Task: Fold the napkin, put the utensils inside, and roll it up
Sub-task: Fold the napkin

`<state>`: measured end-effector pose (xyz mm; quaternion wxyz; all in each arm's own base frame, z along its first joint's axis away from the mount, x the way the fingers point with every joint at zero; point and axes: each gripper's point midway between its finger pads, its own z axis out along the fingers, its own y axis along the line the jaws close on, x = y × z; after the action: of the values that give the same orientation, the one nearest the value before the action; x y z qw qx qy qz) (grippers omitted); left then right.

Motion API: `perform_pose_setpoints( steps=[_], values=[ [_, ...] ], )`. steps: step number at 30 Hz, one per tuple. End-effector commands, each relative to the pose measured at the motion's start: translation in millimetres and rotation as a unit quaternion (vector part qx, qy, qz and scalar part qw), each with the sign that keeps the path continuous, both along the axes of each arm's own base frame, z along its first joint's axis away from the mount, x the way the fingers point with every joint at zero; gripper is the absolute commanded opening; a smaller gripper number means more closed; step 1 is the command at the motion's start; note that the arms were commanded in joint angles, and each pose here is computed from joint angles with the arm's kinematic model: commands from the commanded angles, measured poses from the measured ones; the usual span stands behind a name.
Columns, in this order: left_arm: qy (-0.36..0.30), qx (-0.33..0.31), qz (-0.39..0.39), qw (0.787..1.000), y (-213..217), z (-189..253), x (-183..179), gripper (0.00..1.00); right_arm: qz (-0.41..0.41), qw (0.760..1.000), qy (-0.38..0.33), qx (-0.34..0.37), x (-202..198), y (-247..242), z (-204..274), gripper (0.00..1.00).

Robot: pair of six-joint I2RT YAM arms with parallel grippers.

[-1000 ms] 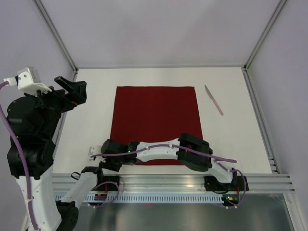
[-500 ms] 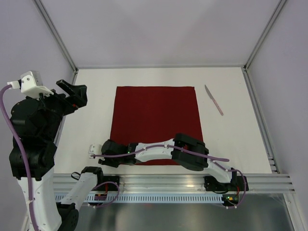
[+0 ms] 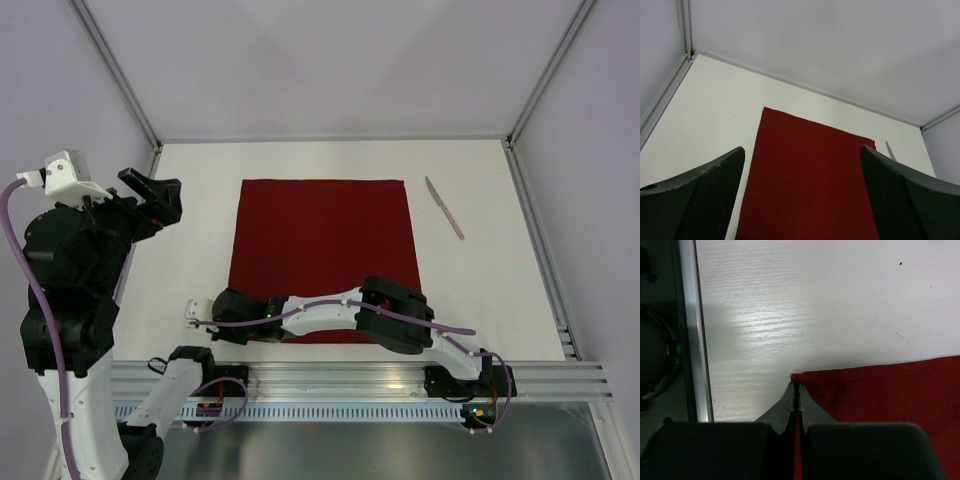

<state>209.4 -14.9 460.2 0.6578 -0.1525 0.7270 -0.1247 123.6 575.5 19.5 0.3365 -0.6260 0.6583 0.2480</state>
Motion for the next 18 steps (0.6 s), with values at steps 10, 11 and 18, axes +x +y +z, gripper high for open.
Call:
perform_pose_setpoints(
  steps=[10,11,18],
  values=[
    [-0.002,-0.003,-0.001,1.0,-0.5,-0.2,0.3,1.0,-0.033,0.998,0.029,0.037,30.7,-6.0,60.5,0.0],
    [-0.003,-0.003,-0.001,1.0,-0.4,-0.1,0.1,1.0,-0.033,0.998,0.03,0.04,32.4,-6.5,64.9,0.0],
    [-0.001,-0.003,-0.005,1.0,-2.4,-3.8,5.6,1.0,-0.047,0.995,0.035,0.077,46.8,-11.5,115.7,0.0]
  ],
)
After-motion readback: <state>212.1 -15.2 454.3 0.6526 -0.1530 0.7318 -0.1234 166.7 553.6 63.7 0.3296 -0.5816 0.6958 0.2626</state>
